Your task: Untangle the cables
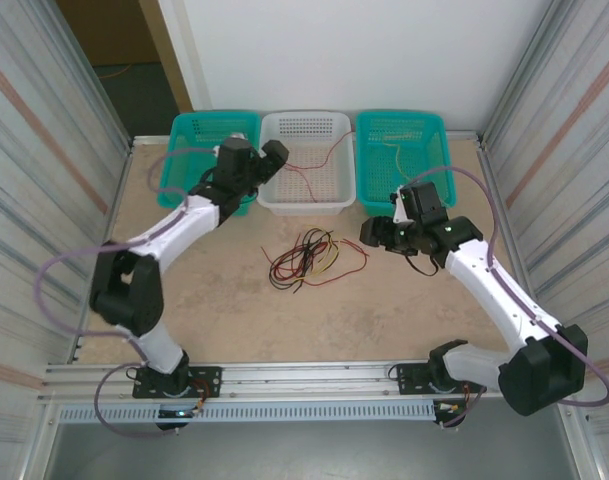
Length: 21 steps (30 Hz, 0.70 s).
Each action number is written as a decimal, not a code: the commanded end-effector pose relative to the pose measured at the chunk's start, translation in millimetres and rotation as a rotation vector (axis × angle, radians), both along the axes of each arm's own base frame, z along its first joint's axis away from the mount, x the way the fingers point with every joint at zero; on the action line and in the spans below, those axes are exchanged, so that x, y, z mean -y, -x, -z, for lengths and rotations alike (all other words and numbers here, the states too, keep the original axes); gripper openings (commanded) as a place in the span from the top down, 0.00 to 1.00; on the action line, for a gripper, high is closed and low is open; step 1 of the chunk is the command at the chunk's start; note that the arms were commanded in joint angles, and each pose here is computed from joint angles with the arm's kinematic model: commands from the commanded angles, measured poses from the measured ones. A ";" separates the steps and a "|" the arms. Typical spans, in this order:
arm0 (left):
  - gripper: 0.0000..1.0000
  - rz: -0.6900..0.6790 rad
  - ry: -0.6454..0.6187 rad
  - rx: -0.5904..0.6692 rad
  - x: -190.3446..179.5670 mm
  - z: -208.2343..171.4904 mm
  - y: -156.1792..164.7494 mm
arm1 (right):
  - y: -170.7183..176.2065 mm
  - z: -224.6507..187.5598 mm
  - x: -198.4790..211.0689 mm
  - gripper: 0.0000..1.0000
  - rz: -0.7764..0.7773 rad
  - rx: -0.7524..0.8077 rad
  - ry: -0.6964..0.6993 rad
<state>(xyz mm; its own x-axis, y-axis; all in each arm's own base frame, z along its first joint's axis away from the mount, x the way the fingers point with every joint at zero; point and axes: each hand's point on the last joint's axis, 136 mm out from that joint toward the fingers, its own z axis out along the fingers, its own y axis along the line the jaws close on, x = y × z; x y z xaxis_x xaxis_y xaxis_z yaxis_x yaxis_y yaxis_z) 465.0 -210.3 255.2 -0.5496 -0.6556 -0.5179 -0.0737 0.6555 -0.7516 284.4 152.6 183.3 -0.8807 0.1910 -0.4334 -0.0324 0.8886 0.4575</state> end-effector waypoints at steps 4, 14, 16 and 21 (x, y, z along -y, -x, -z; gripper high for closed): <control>0.22 0.067 -0.164 0.058 -32.4 -49.0 58.4 | 5.6 22.0 -7.5 0.37 -0.043 -0.077 0.029; 0.49 0.202 -0.272 0.073 -57.8 -40.6 147.1 | -8.3 56.1 -61.1 0.44 -0.053 -0.140 0.050; 0.56 0.224 -0.269 0.040 -58.2 -27.8 157.6 | -18.0 69.4 -71.3 0.50 -0.027 -0.169 0.045; 0.67 0.262 -0.209 -0.040 -54.2 -1.0 178.2 | -38.0 109.2 -75.0 0.61 0.046 -0.235 0.079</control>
